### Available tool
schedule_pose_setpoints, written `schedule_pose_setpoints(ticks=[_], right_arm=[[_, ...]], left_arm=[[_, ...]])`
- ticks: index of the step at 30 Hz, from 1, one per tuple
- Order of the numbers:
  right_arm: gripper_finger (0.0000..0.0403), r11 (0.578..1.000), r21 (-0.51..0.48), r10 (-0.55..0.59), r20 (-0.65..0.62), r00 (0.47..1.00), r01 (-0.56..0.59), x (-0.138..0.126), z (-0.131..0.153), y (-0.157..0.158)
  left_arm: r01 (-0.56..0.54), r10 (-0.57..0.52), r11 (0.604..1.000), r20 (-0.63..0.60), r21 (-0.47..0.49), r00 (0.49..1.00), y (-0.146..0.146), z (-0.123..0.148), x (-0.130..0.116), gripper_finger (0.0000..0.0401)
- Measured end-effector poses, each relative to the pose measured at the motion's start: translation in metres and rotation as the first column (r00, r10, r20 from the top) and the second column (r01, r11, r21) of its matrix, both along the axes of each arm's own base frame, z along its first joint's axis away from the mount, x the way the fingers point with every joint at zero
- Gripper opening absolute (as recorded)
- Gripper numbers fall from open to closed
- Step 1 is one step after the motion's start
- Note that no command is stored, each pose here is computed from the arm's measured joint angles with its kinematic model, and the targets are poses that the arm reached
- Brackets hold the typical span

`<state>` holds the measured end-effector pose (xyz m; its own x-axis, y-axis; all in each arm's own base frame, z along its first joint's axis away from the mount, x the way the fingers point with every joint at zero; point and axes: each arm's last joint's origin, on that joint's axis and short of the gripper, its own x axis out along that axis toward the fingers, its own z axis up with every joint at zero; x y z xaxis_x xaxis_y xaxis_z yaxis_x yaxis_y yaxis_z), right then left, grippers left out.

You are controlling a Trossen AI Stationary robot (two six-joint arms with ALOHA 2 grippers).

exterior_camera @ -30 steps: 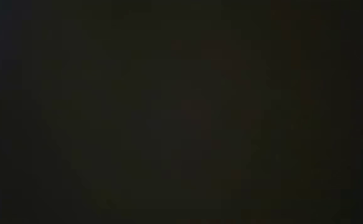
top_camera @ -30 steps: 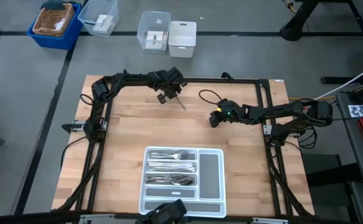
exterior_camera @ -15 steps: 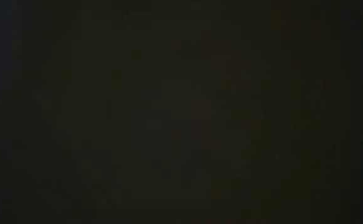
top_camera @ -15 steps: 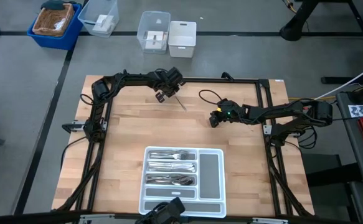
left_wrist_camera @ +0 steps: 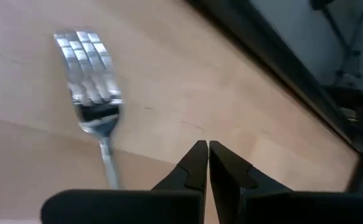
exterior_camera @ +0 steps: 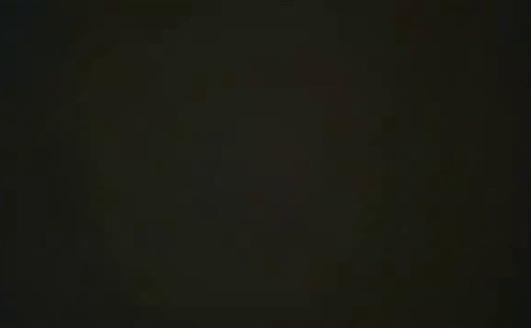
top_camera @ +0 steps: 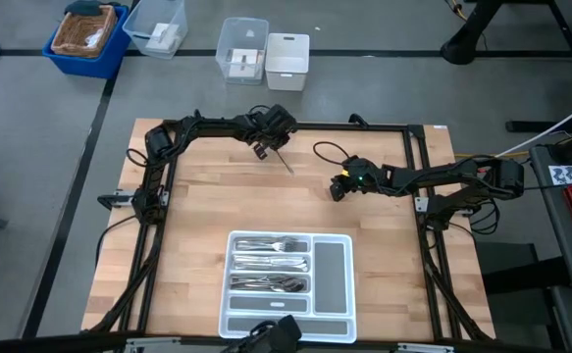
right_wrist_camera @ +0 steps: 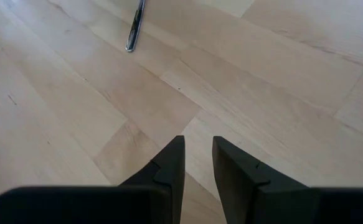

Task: Sort silverware
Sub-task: Put the silver fork into the top section of the white silverware tray

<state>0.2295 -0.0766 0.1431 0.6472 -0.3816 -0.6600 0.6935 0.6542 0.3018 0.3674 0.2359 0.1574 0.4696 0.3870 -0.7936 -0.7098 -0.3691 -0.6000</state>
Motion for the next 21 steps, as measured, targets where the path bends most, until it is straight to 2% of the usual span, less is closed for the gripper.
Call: schedule_pose_setpoints(ticks=[2,6,11,16,21], right_arm=[[0.0083,1.0,0.0,0.0,0.0,1.0,0.0,0.0,0.0,0.0],[0.0083,1.0,0.0,0.0,0.0,1.0,0.0,0.0,0.0,0.0],[0.0083,1.0,0.001,-0.001,0.0,1.0,0.001,0.0,0.0,0.0],[0.0083,1.0,0.008,0.004,0.003,1.0,-0.004,0.0,0.0,0.0],[0.0083,1.0,0.008,0.004,0.003,1.0,-0.004,0.0,0.0,0.0]], left_arm=[[0.004,-0.004,1.0,-0.012,0.015,1.0,-0.003,0.0,0.002,0.0007],[-0.028,0.027,0.999,-0.046,-0.041,0.999,-0.011,-0.011,0.003,0.0002],[-0.034,0.031,0.998,-0.04,-0.053,0.999,-0.013,-0.01,0.004,0.0001],[-0.039,0.022,0.984,-0.097,-0.176,0.995,-0.022,-0.016,-0.002,0.0001],[-0.046,0.015,0.978,-0.153,-0.205,0.988,-0.029,-0.021,-0.003,0.0001]])
